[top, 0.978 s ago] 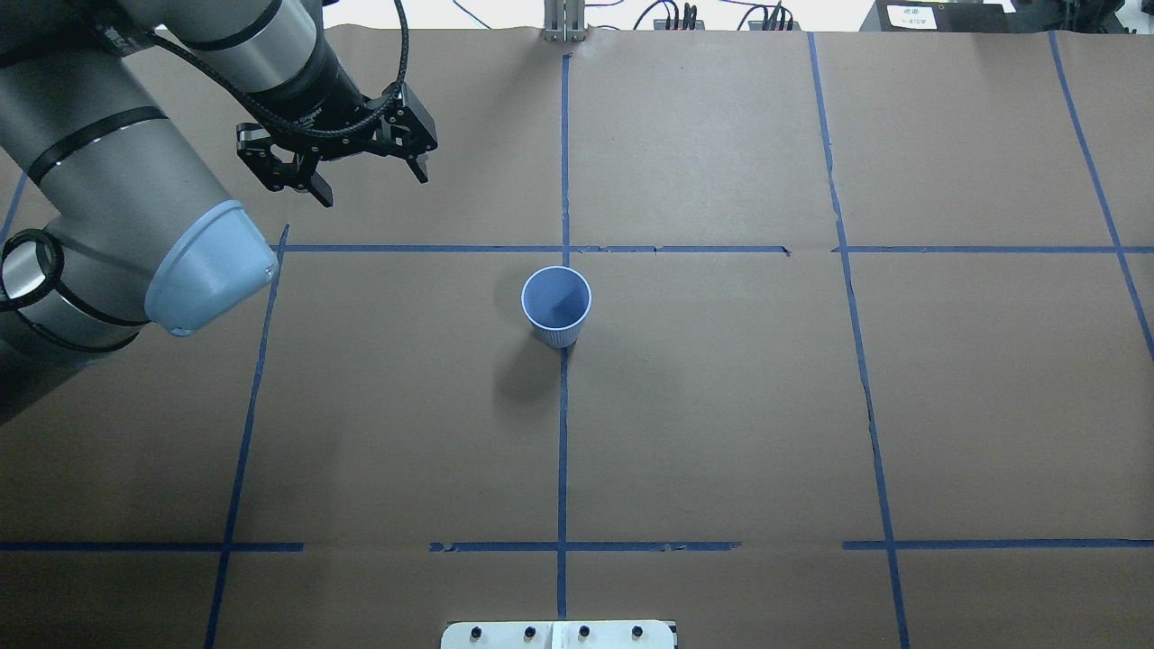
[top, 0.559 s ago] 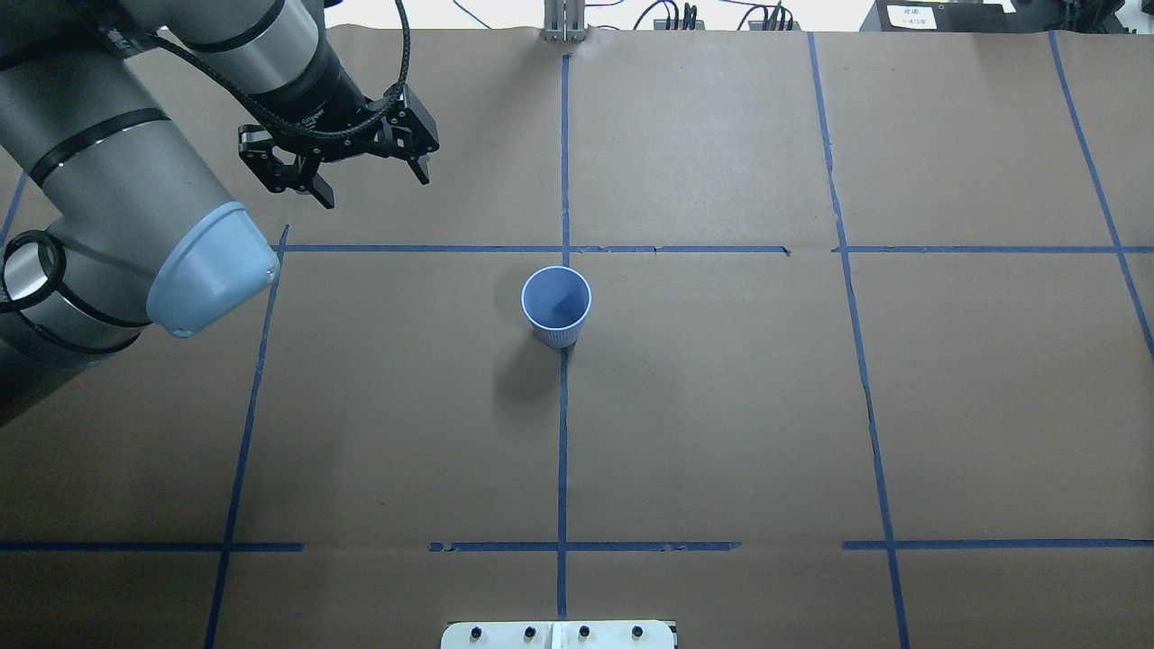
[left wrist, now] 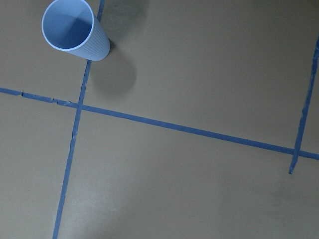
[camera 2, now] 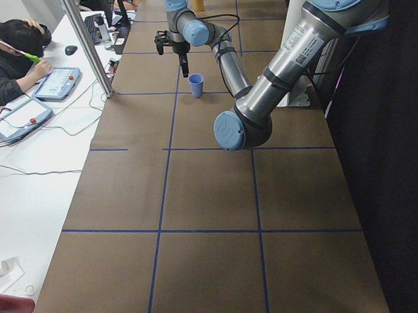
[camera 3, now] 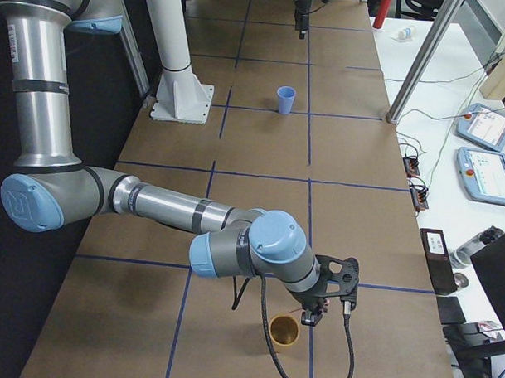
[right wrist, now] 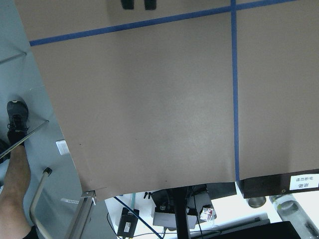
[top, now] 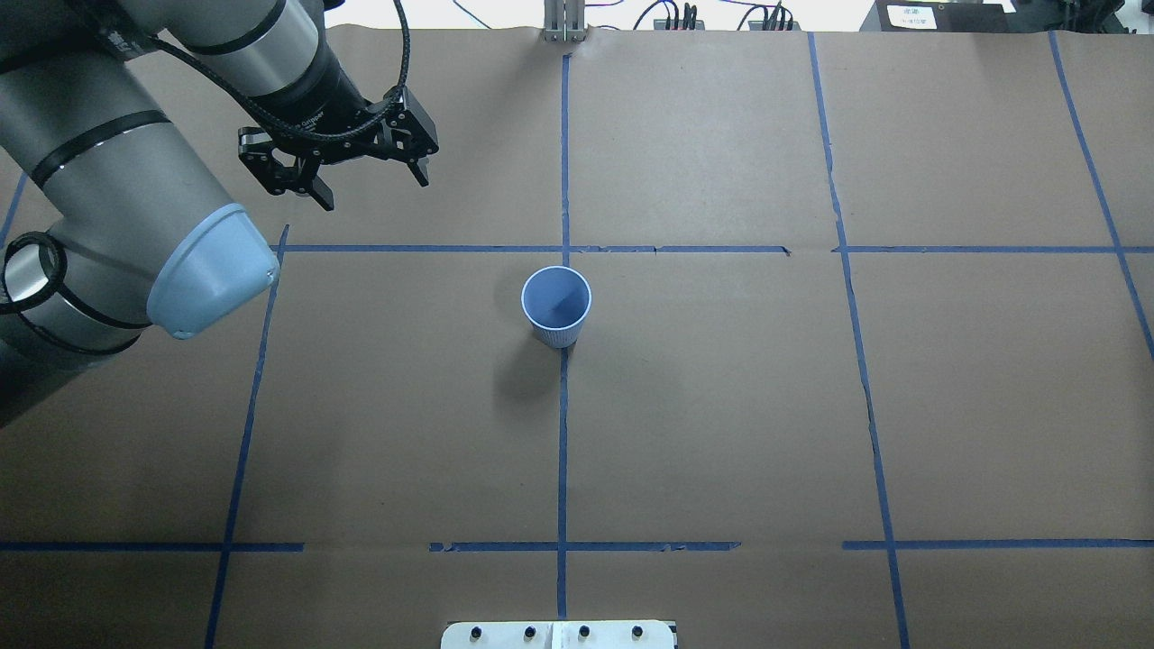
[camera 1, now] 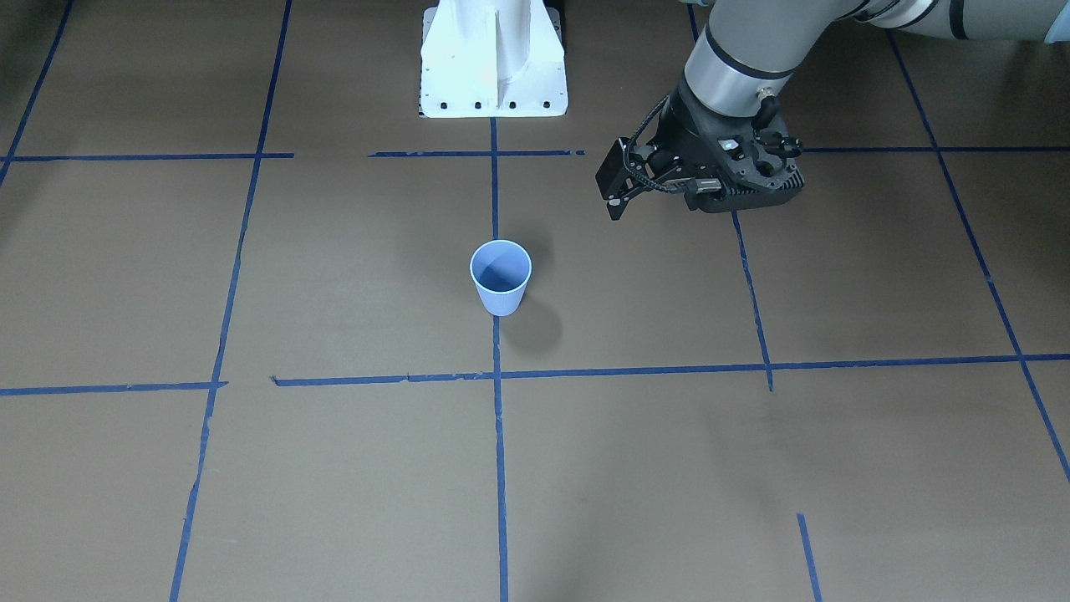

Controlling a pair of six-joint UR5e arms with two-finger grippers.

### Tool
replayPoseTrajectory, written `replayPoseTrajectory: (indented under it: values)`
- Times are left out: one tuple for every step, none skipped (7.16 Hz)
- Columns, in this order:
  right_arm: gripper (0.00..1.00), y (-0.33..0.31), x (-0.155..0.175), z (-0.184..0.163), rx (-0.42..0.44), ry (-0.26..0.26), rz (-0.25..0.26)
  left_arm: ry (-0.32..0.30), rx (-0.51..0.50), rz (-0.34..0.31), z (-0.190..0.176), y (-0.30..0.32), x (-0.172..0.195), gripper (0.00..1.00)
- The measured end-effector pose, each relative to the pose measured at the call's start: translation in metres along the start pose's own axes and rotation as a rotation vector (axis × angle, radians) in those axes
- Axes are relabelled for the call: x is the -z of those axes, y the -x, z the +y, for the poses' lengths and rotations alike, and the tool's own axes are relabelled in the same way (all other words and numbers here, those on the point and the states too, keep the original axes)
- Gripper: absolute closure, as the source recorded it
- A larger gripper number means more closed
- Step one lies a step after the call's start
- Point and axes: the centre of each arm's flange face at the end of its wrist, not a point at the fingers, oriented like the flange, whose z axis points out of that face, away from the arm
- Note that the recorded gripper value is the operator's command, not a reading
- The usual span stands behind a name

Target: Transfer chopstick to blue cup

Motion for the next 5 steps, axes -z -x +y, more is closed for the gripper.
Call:
replayPoseTrajectory:
  values:
    - [1.0, 0.011, 0.015, -0.007, 0.038, -0.003, 0.021, 0.001, 0.0, -0.002, 0.0, 0.002, -0.002, 0.0]
    - [1.0, 0.029, 0.031, -0.018, 0.081, 0.005, 0.055, 0.001, -0.001, -0.006, -0.001, 0.006, -0.004, 0.0]
    - [1.0, 0.063, 0.054, -0.038, 0.116, 0.017, 0.081, -0.003, -0.024, -0.013, 0.001, 0.016, -0.006, 0.0]
    - [1.0, 0.113, 0.076, -0.065, 0.136, 0.056, 0.085, -0.013, -0.081, -0.024, 0.003, 0.037, -0.005, 0.0]
    - [1.0, 0.177, 0.089, -0.089, 0.15, 0.125, 0.074, -0.03, -0.147, -0.04, -0.001, 0.063, -0.001, 0.0]
